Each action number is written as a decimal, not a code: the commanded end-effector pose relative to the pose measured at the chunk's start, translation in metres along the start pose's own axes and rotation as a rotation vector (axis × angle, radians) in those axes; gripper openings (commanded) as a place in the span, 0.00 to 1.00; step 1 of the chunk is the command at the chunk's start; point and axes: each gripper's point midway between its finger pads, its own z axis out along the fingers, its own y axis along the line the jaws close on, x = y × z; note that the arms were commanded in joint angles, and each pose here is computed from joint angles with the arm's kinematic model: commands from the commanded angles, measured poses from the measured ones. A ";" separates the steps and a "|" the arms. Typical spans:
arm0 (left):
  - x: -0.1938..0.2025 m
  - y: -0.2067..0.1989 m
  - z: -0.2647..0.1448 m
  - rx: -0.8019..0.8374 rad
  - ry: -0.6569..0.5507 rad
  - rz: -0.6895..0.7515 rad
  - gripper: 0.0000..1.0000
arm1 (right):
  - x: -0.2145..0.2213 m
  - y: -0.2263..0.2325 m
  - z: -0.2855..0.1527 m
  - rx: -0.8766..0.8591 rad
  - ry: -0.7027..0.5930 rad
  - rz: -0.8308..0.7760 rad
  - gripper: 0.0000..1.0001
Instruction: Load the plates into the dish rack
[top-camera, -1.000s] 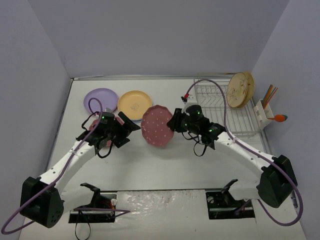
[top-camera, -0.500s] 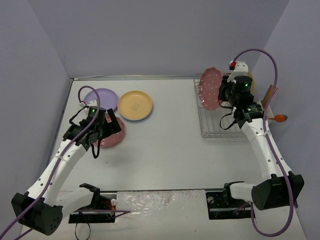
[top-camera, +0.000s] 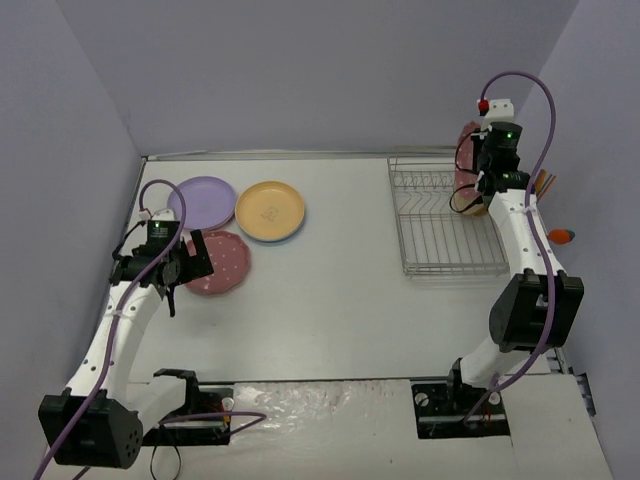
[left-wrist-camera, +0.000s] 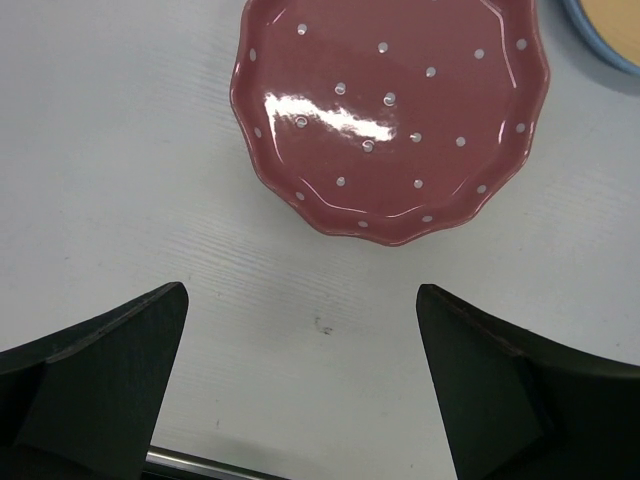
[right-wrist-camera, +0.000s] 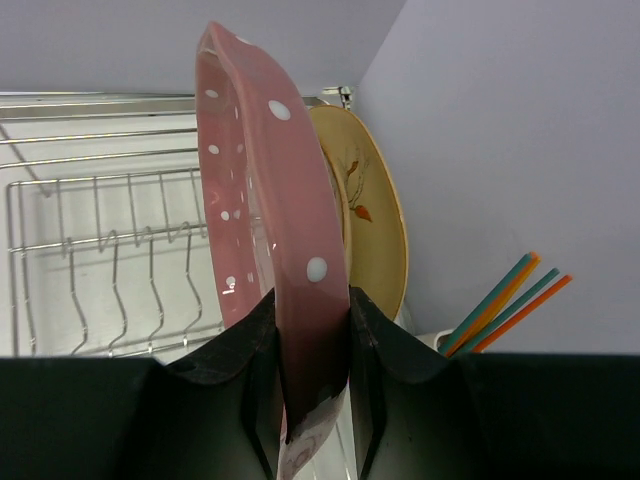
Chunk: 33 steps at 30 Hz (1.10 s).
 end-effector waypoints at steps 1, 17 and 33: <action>-0.020 0.004 0.004 -0.010 -0.069 0.007 0.97 | -0.112 -0.051 -0.010 0.174 -0.349 0.074 0.00; -0.023 0.014 0.014 -0.021 -0.047 -0.041 0.97 | -0.032 -0.017 0.053 0.111 -0.182 0.066 0.00; -0.020 0.017 0.016 -0.028 -0.029 -0.063 0.97 | 0.013 0.004 0.052 0.053 -0.109 0.129 0.49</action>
